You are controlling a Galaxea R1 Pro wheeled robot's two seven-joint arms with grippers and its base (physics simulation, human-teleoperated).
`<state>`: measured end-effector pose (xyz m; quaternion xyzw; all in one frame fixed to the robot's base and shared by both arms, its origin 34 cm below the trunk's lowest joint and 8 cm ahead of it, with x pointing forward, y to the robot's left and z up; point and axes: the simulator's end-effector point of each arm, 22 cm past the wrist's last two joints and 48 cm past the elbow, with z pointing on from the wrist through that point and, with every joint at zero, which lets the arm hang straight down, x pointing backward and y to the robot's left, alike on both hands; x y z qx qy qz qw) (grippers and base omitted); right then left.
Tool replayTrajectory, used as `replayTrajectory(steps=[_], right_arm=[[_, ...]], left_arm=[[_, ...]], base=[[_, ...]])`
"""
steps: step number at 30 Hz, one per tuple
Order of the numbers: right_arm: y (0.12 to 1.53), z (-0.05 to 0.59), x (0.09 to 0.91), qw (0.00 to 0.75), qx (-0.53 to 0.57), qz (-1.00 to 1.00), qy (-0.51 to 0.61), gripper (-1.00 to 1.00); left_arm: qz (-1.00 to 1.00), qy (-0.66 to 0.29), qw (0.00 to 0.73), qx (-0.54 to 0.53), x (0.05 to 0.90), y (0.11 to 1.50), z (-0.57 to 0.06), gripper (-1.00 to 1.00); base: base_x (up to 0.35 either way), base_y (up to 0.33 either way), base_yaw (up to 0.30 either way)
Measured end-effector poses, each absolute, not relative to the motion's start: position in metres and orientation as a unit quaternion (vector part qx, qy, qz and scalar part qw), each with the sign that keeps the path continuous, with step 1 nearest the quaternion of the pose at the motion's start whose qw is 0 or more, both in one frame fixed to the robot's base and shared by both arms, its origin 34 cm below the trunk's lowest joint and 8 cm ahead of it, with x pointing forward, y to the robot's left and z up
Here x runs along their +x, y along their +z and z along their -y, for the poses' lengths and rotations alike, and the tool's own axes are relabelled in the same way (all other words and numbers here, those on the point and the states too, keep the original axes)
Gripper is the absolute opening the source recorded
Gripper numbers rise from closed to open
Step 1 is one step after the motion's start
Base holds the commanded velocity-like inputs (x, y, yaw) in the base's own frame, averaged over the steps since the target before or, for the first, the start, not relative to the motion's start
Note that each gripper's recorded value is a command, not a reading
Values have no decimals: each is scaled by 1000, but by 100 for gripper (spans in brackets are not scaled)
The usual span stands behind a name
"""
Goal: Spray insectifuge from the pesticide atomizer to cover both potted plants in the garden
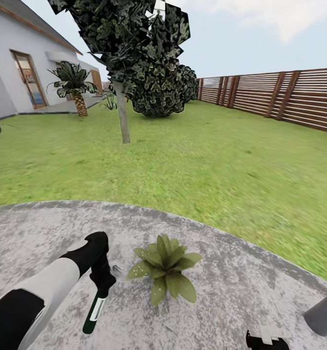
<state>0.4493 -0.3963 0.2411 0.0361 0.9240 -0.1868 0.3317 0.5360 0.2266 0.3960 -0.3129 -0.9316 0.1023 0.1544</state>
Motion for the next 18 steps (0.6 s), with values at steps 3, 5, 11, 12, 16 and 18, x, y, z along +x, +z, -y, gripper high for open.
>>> replayTrajectory(steps=[3,5,11,12,16,18], right_arm=[[241,396,449,332,36,-924,-187,100],[241,396,449,332,36,-924,-187,100],[241,396,449,332,36,-924,-186,100],[241,396,449,332,36,-924,-186,100],[241,397,449,332,36,-924,-186,100],[242,397,449,332,36,-924,-187,100]], left_arm=[[931,104,153,-315,536,396,-223,-100],[931,104,153,-315,537,397,-222,-100],[930,109,140,-323,553,411,-209,-100],[927,118,138,-328,557,419,-200,-100],[920,101,156,-346,563,438,-205,-100],[919,65,159,-355,568,439,-220,-100]], base=[[-75,-246,272],[59,-268,120],[96,-199,17],[16,-29,1],[3,-7,0],[0,-1,0]])
